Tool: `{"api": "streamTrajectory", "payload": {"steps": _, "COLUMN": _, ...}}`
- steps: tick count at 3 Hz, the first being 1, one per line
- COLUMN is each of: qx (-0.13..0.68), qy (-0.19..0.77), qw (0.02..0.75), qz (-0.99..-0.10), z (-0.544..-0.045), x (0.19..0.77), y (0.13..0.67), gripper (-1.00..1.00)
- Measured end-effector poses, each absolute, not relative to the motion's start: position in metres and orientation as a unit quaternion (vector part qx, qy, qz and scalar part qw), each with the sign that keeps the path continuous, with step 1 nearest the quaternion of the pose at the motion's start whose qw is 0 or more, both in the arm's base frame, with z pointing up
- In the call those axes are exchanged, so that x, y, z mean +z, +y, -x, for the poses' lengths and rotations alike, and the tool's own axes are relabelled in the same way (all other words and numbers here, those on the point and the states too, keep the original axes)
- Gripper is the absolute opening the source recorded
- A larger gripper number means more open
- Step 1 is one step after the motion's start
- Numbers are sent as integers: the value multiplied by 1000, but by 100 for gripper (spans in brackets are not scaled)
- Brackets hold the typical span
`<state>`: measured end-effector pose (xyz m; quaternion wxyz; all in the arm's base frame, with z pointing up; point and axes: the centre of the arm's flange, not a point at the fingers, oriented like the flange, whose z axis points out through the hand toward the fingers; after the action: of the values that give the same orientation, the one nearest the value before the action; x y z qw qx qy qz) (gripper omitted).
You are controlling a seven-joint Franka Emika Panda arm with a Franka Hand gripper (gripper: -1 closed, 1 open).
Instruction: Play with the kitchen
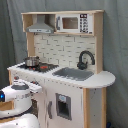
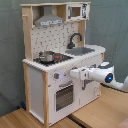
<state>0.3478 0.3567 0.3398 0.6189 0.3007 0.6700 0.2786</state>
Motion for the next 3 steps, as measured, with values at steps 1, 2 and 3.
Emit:
{"api": "streamTrajectory", "payload": {"steps": 1, "qx": 313, "qy": 653, "qw": 602, "qz": -338, "z": -348, "x": 340, "y": 357, "gripper": -100}}
{"api": "streamTrajectory", "payload": {"steps": 2, "qx": 343, "qy": 635, "qw": 585, "qz": -371, "z": -348, "x": 340, "y": 357, "gripper": -100}}
{"api": "streamTrajectory", "payload": {"steps": 3, "qx": 374, "qy": 615, "qw": 565, "qz": -403, "z": -348, "x": 340, "y": 357, "gripper": -100}}
